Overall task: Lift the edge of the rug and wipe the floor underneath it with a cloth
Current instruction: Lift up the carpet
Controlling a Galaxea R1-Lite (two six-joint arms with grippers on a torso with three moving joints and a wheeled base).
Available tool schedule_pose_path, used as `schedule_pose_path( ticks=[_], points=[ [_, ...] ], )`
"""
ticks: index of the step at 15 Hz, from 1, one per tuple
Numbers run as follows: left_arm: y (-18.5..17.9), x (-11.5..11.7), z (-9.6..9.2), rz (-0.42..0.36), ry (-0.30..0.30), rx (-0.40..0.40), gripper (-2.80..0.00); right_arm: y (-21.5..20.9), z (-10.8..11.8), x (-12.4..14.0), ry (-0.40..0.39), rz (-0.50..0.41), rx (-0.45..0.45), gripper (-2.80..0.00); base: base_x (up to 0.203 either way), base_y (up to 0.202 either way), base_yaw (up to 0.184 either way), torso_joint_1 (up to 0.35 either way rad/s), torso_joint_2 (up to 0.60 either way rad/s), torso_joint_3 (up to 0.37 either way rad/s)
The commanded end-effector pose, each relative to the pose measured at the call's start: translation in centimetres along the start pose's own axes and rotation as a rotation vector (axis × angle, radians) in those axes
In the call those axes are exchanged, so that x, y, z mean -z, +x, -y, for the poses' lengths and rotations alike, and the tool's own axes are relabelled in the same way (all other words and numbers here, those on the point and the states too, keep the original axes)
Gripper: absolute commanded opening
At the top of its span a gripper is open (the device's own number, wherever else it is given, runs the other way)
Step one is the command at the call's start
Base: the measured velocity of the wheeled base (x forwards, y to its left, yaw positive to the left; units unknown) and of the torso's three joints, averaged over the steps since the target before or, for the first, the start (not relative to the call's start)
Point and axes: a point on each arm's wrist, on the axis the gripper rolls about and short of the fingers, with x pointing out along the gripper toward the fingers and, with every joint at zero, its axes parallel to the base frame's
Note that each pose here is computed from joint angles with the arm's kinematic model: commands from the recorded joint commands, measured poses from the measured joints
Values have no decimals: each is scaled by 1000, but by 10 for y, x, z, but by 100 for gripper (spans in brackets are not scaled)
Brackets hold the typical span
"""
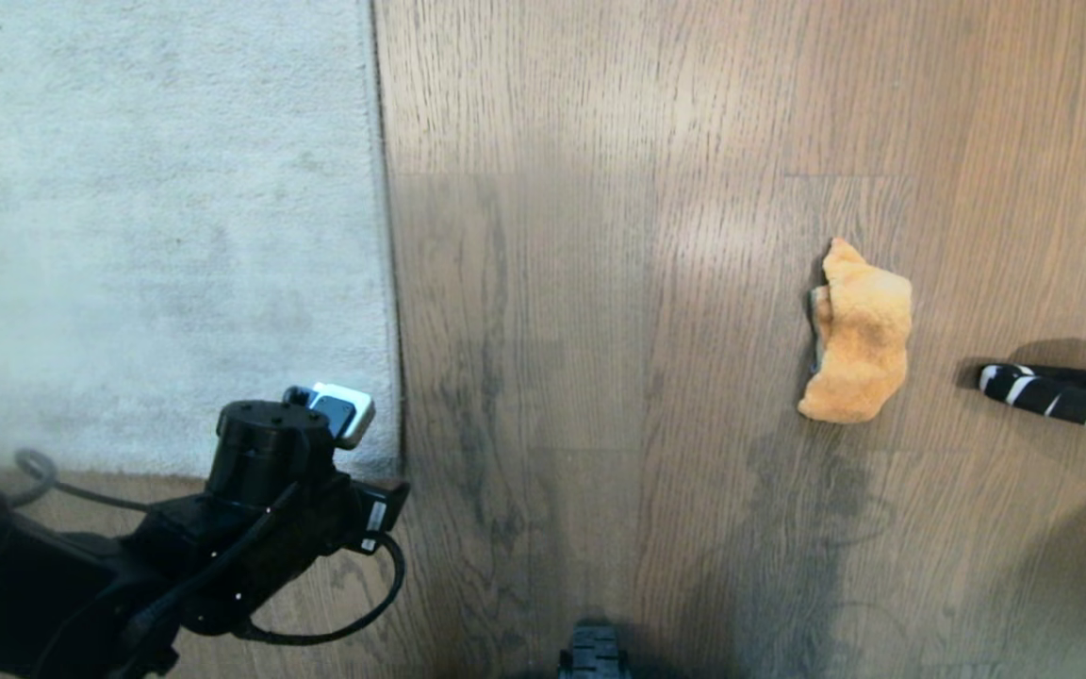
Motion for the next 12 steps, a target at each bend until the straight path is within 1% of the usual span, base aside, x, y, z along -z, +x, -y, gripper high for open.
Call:
schedule_pose_path(
  ticks=[1,3,4,5,8,11,12],
  points=[
    [3,-5,1,-15,24,-37,0,0,0,0,1,1,1,-280,0,0,0,0,0,0],
    [5,-10,1,-21,36,-53,0,0,0,0,1,1,0,-280,0,0,0,0,0,0],
    [7,-10,1,-25,54,-61,0,0,0,0,1,1,1,-280,0,0,0,0,0,0],
    [9,-12,0,-26,72,-83,0,0,0,0,1,1,1,-280,0,0,0,0,0,0],
    [14,-11,0,-40,99,-152,0,0,0,0,1,1,0,-280,0,0,0,0,0,0],
    [17,-11,-2,-50,122,-188,0,0,0,0,1,1,0,-280,0,0,0,0,0,0],
    [19,-11,-4,-54,138,-200,0,0,0,0,1,1,0,-280,0,0,0,0,0,0]
  ],
)
